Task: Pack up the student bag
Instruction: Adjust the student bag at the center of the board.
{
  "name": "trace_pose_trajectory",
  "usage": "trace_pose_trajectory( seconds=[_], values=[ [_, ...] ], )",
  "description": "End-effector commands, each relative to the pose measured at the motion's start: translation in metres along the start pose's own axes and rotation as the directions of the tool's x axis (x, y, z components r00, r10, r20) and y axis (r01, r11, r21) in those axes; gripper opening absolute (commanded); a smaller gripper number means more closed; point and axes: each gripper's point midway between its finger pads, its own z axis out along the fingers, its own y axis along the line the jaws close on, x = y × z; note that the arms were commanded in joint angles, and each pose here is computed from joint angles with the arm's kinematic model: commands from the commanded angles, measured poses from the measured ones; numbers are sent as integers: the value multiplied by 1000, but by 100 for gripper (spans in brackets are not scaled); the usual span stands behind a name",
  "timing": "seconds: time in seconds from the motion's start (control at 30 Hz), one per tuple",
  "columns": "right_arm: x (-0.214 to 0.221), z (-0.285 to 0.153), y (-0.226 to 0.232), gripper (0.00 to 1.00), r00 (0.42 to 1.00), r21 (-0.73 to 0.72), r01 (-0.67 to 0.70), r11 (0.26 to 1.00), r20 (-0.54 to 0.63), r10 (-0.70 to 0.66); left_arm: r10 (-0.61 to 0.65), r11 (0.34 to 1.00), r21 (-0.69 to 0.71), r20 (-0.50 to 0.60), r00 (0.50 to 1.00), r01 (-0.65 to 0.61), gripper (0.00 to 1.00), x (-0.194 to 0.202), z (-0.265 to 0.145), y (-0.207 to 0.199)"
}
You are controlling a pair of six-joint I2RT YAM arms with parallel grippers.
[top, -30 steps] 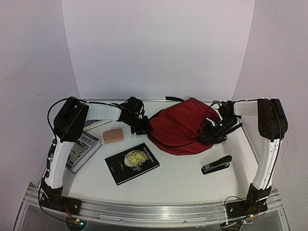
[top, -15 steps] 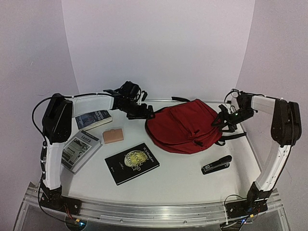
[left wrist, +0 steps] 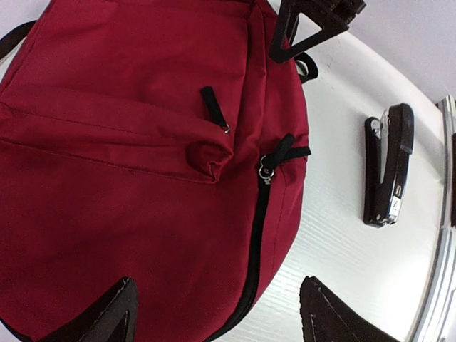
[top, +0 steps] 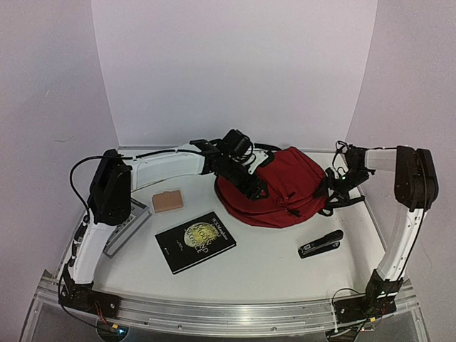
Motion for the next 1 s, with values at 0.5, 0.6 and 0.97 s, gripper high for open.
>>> trace_pose_trajectory(
  seconds=[0.5,0.6,0.97],
  values=[
    [26,28,31,12,999,-167,-32,985,-27,28,284,958,53,-25,959,-282,67,-3,47,-28],
    [31,32,44,2,999,-183,-3,983,-40,-4,294,956,39,-35,955,-292,67,0,53,-27],
    [39,37,58,0,997,-195,32,980,-57,-44,279,960,23,-66,958,-278,64,17,74,-22]
  ],
)
